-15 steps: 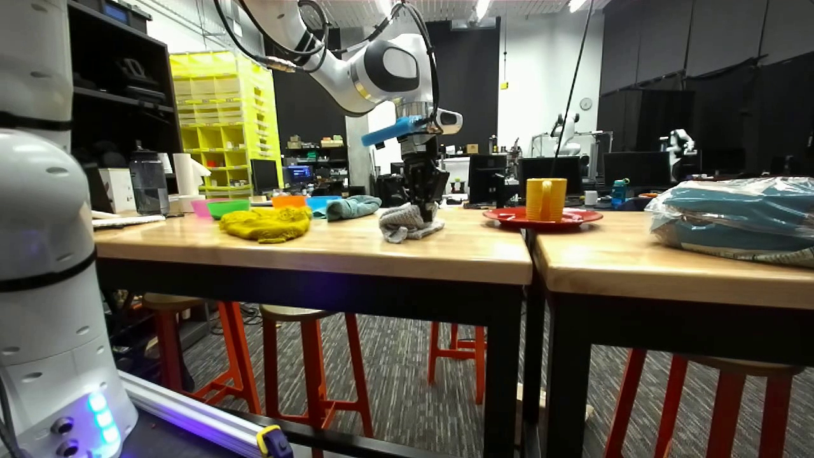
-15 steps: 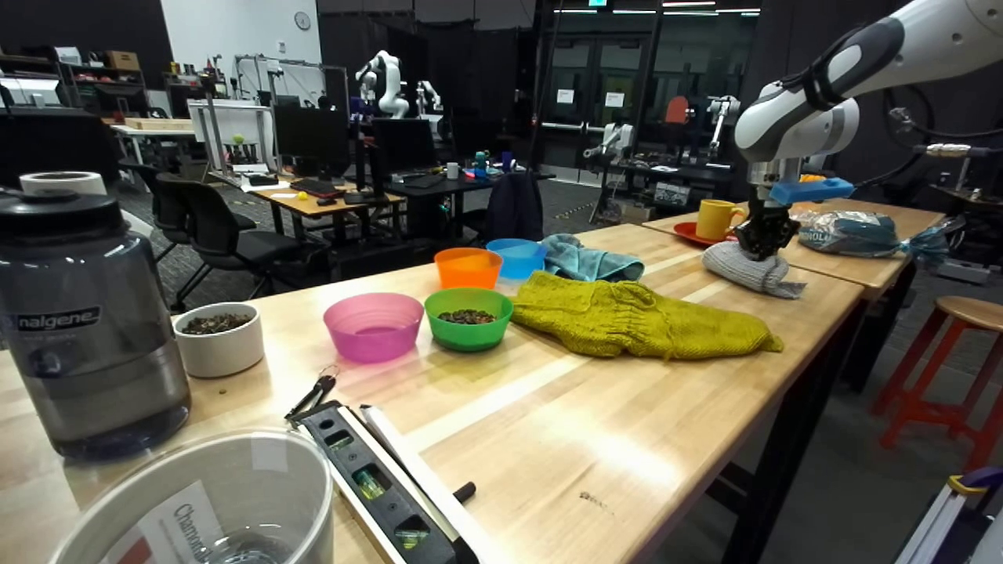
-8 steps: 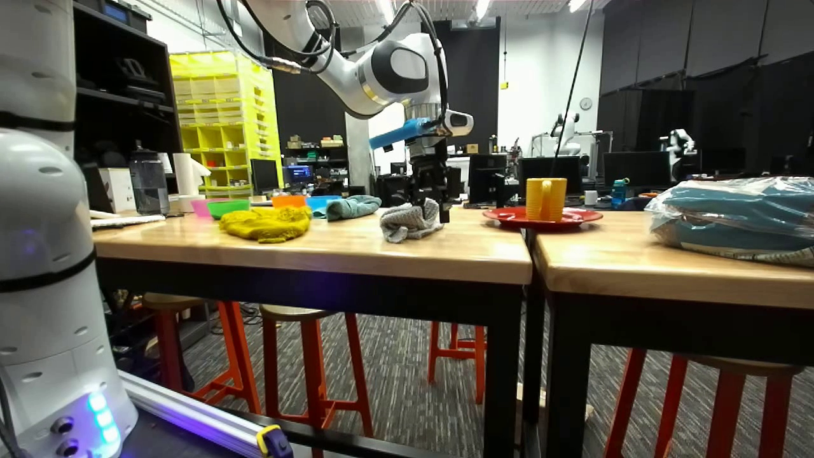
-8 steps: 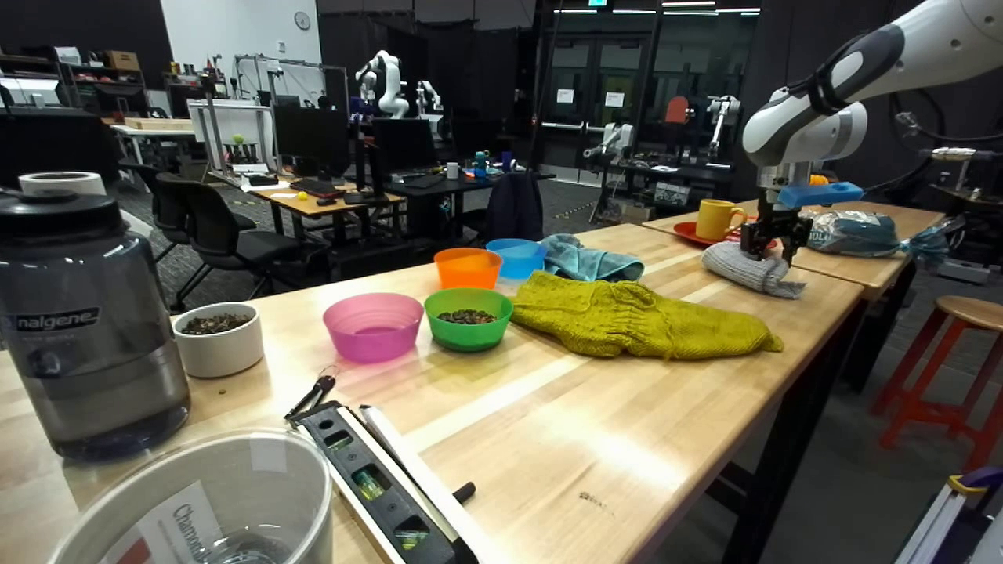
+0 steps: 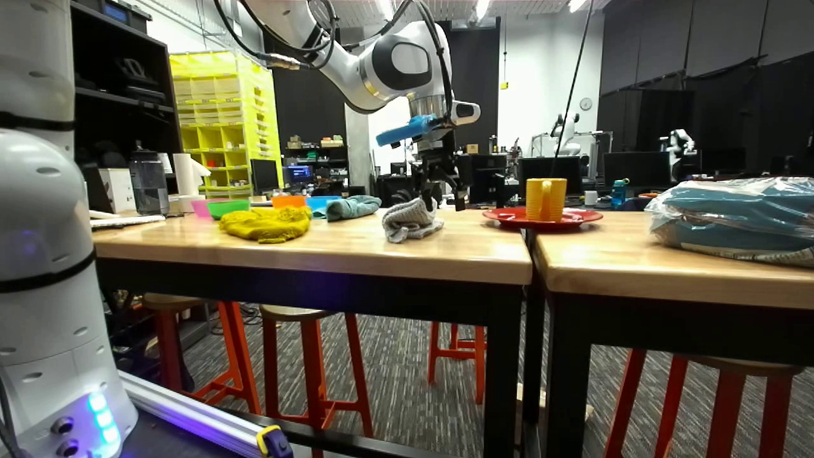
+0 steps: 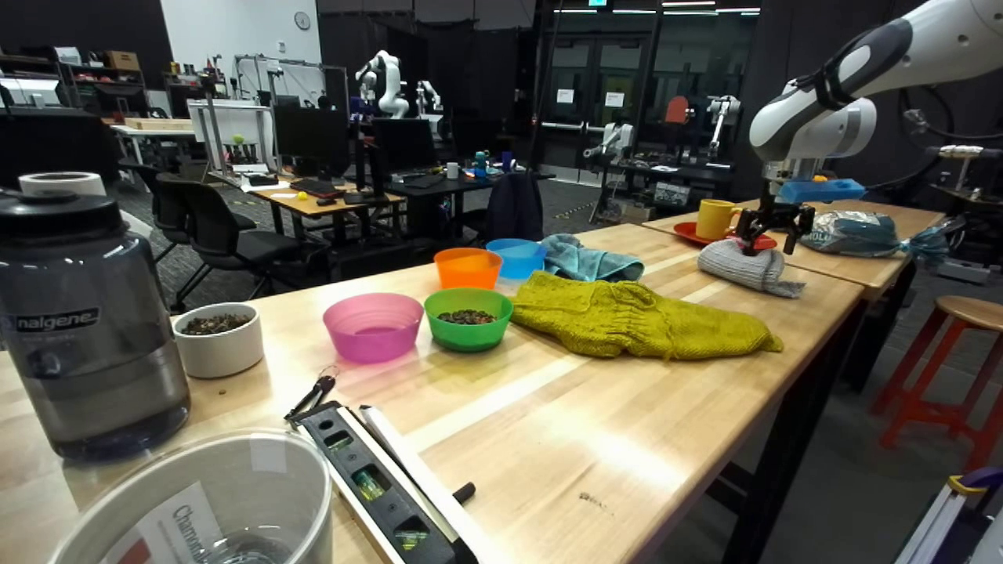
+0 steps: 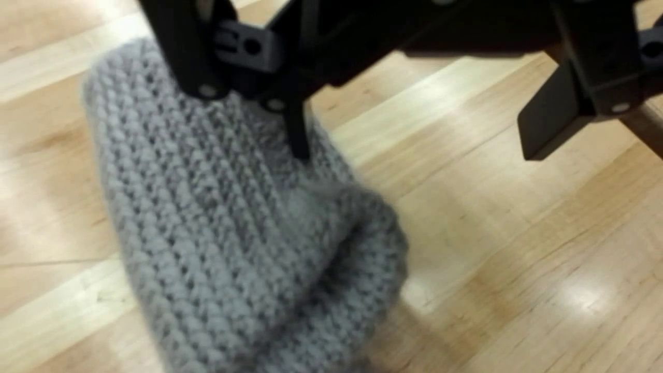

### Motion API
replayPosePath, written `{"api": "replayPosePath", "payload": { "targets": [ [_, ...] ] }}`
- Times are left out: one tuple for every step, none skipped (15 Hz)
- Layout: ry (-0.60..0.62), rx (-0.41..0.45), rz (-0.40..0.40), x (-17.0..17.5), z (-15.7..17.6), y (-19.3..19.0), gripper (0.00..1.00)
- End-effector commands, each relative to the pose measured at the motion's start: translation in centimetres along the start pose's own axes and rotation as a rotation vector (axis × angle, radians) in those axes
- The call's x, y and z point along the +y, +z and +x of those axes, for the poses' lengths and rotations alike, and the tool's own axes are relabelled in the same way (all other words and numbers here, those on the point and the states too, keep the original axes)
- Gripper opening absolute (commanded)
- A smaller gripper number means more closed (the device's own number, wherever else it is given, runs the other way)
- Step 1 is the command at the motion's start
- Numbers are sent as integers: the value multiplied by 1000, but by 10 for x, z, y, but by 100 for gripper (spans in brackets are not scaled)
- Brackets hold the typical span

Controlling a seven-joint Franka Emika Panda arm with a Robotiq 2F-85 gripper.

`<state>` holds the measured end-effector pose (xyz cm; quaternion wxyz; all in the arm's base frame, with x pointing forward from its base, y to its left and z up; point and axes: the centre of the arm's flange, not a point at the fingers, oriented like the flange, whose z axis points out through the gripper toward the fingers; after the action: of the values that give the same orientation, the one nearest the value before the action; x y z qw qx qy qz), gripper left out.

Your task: Fold the grey cloth twice.

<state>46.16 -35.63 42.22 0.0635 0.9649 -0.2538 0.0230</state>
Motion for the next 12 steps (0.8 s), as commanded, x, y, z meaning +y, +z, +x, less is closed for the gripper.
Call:
{"api": "replayPosePath", "payload": {
  "targets": [
    [-11, 42, 19, 7, -14, -19, 100],
    [-12, 50, 26, 9, -16, -23, 100],
    [-13, 60, 33, 10, -17, -27, 100],
    [-15, 71, 40, 10, -19, -32, 100],
    [-17, 84, 51, 10, -21, -36, 100],
    [-27, 98, 64, 8, -22, -42, 100],
    [-39, 113, 80, 4, -23, -46, 100],
    [-50, 128, 94, 0, -25, -51, 100],
    [-59, 144, 102, -3, -26, -56, 100],
    [-73, 159, 113, -8, -28, -62, 100],
    [-83, 171, 125, -12, -30, -66, 100],
    [-91, 178, 139, -18, -33, -71, 100]
  ]
}}
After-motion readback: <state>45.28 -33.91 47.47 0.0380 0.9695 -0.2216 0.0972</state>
